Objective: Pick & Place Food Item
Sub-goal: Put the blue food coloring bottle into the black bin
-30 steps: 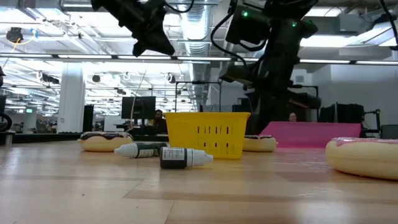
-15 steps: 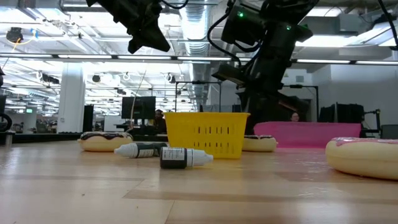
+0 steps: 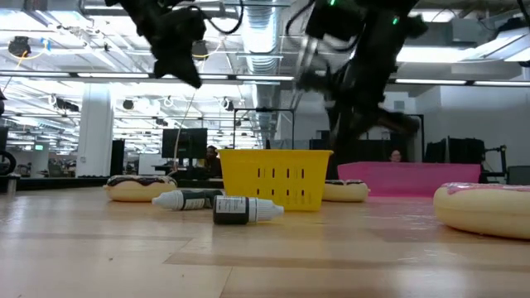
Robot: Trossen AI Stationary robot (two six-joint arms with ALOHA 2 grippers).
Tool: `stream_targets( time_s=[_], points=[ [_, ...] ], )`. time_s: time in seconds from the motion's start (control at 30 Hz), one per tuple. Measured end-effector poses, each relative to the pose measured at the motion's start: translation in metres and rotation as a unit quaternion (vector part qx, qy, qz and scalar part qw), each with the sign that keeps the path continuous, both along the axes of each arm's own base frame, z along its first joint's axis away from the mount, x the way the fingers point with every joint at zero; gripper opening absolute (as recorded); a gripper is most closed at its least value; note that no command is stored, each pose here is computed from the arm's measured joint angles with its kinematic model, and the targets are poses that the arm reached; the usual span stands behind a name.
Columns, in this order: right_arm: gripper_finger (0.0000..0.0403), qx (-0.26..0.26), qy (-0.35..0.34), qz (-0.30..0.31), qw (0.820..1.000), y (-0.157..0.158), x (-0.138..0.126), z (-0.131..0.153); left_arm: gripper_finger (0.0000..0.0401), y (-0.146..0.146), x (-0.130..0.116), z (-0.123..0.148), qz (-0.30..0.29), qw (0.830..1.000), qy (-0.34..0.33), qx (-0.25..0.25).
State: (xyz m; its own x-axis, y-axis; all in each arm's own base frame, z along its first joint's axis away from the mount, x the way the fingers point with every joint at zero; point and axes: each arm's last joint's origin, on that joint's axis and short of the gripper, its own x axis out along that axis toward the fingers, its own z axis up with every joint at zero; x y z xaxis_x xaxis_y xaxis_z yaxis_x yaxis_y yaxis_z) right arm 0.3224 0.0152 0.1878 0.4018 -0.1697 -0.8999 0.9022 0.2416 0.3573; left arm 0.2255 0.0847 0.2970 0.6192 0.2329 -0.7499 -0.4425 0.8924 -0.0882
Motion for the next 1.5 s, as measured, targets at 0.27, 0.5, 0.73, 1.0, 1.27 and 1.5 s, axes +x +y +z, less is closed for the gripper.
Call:
stream_targets(
  time_s=[0.27, 0.5, 0.73, 1.0, 1.27, 1.5],
  points=[
    [0.0018, -0.076, -0.103, 0.017, 0.992, 0.018, -0.024, 0.059, 0.0110, -0.032, -0.030, -0.038, -0.018, 0.996, 0.071, -0.052],
    [0.0090, -0.107, -0.177, 0.018, 0.978, 0.033, -0.046, 0.094, 0.0173, -0.080, -0.031, -0.061, -0.079, 0.994, 0.011, -0.078],
    [0.0154, -0.110, -0.190, 0.019, 0.976, 0.035, -0.055, 0.104, 0.0184, -0.119, -0.014, -0.065, -0.249, 0.966, -0.015, 0.071],
    [0.0196, -0.085, -0.193, 0.055, 0.976, 0.047, -0.057, 0.104, 0.0177, -0.142, 0.013, -0.084, -0.369, 0.921, -0.034, 0.120],
    [0.0207, -0.076, -0.257, 0.074, 0.961, 0.072, -0.077, 0.125, 0.0182, -0.148, 0.033, -0.124, -0.416, 0.901, 0.031, 0.124],
    [0.0208, -0.094, -0.331, 0.044, 0.938, 0.091, -0.099, 0.145, 0.0177, -0.139, 0.045, -0.148, -0.407, 0.901, 0.064, 0.133]
  ],
)
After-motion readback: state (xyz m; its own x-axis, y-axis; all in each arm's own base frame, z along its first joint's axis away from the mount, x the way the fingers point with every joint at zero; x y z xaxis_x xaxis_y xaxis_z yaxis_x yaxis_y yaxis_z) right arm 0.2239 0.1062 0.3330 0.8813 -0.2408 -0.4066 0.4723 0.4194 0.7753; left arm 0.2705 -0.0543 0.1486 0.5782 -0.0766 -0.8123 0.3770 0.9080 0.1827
